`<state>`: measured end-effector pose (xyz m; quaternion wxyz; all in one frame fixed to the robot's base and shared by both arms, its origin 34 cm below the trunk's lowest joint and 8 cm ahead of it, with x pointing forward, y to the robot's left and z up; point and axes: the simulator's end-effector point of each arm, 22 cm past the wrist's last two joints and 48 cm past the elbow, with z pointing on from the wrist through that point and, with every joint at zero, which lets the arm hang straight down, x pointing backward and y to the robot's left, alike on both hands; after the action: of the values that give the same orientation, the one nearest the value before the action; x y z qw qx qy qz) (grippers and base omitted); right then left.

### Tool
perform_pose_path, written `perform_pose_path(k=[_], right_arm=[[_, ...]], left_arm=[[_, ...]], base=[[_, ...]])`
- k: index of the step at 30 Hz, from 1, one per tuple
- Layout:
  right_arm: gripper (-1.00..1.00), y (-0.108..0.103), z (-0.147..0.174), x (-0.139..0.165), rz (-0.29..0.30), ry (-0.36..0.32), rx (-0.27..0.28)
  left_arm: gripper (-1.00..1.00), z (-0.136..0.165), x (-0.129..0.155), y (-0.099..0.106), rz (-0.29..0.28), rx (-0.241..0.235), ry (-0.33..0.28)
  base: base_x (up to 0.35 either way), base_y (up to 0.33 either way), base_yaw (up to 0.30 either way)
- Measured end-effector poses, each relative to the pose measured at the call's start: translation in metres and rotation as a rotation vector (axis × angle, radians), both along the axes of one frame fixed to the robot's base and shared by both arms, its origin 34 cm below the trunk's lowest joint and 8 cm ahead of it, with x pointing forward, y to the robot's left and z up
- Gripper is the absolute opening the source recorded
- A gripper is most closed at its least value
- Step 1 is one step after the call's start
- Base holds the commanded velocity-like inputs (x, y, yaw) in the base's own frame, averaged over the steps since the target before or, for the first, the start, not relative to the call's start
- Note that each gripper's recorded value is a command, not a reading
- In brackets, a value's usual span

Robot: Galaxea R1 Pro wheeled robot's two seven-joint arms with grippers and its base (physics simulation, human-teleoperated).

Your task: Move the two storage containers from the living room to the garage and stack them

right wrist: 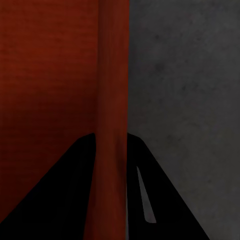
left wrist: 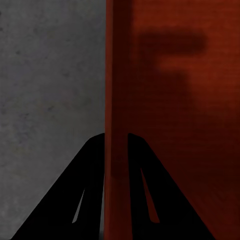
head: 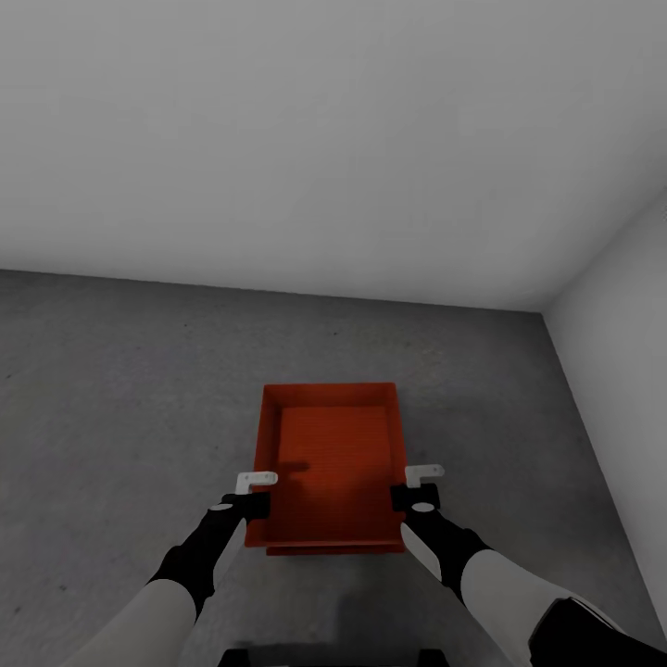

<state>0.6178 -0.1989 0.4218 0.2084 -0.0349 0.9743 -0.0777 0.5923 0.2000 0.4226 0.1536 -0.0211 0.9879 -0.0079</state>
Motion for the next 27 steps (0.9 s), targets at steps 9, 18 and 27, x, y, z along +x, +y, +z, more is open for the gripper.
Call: perform_pose_path(k=[9, 18, 27], right_arm=[[-1.00, 0.0004, -0.0016, 0.0000, 0.000, -0.001, 0.000], [-1.00, 0.0003, -0.0017, -0.0001, 0.000, -0.001, 0.000], [-1.00, 0.0005, -0.0015, 0.0002, 0.000, -0.001, 0.000]], left_arm=[[-1.00, -0.0017, 0.0001, 0.0004, 0.000, 0.000, -0.001], [-1.00, -0.0017, 0.0001, 0.0003, 0.000, 0.000, -0.001], [-1.00, -0.0017, 0.0001, 0.0005, 0.000, -0.001, -0.001]], base=[[0.000, 0.000, 0.000], [0.000, 0.000, 0.000], [0.000, 0.000, 0.000]])
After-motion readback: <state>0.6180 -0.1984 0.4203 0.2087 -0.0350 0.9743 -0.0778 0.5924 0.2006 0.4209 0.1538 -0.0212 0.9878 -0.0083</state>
